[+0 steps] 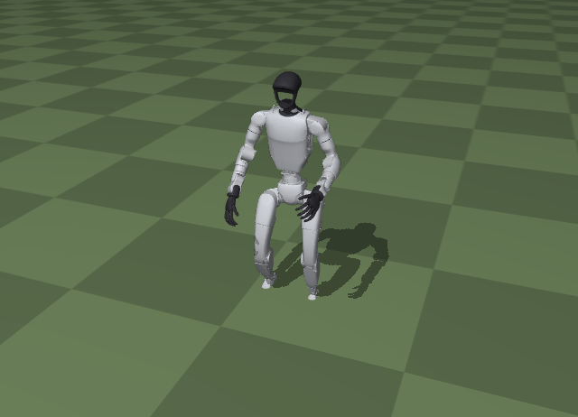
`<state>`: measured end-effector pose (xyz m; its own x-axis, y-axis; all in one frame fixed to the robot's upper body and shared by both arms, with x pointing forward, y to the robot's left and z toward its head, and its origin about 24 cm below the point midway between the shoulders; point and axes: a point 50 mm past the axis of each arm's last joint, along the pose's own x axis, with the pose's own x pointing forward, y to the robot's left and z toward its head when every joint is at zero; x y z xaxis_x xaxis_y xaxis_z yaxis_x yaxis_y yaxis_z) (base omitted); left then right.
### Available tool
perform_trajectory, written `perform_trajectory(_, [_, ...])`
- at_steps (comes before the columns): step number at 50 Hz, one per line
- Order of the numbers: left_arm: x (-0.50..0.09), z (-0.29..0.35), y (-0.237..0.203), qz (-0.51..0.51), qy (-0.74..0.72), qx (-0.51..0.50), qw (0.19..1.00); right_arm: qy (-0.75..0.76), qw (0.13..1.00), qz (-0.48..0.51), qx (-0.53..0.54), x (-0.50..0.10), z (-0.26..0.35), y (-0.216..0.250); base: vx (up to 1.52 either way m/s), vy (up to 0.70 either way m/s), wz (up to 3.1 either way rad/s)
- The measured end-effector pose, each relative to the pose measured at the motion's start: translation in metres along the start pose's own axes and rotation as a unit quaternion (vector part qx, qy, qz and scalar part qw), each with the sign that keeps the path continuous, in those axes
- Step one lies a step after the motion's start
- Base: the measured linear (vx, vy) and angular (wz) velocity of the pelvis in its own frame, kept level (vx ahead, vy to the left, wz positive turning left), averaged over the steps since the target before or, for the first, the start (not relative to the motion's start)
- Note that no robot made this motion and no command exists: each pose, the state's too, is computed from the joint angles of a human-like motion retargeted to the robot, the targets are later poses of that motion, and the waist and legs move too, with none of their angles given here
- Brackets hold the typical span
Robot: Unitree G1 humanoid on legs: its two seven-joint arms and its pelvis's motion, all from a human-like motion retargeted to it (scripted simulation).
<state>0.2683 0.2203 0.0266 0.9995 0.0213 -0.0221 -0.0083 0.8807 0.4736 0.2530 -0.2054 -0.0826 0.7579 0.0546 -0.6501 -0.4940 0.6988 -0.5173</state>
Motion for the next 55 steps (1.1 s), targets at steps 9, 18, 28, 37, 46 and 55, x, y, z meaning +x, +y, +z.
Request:
perform_trajectory(9, [0.006, 0.052, 0.026, 0.058, -0.110, -0.014, 0.992, 0.059, 0.998, 0.016, 0.014, -0.002, -0.022, 0.005, 0.01, -0.09, 0.21])
perform_trajectory(18, [0.000, 0.114, 0.042, 0.076, -0.245, -0.049, 0.965, 0.096, 0.994, 0.044, 0.039, -0.007, -0.038, 0.018, -0.04, -0.11, 0.26])
perform_trajectory(28, [-0.027, 0.206, 0.062, 0.077, -0.451, -0.091, 0.884, 0.116, 0.990, 0.036, 0.071, -0.012, -0.048, 0.014, -0.06, -0.11, 0.32])
perform_trajectory(37, [-0.049, 0.250, 0.063, 0.055, -0.550, -0.121, 0.825, 0.136, 0.986, 0.028, 0.096, -0.018, -0.061, 0.017, -0.03, -0.06, 0.42])
perform_trajectory(46, [-0.049, 0.260, 0.063, 0.046, -0.564, -0.143, 0.812, 0.138, 0.985, 0.020, 0.101, -0.021, -0.065, 0.013, -0.01, -0.03, 0.30])
perform_trajectory(55, [-0.045, 0.273, 0.058, 0.035, -0.573, -0.158, 0.803, 0.156, 0.984, 0.021, 0.081, -0.025, -0.074, 0.007, -0.02, 0.00, 0.28])
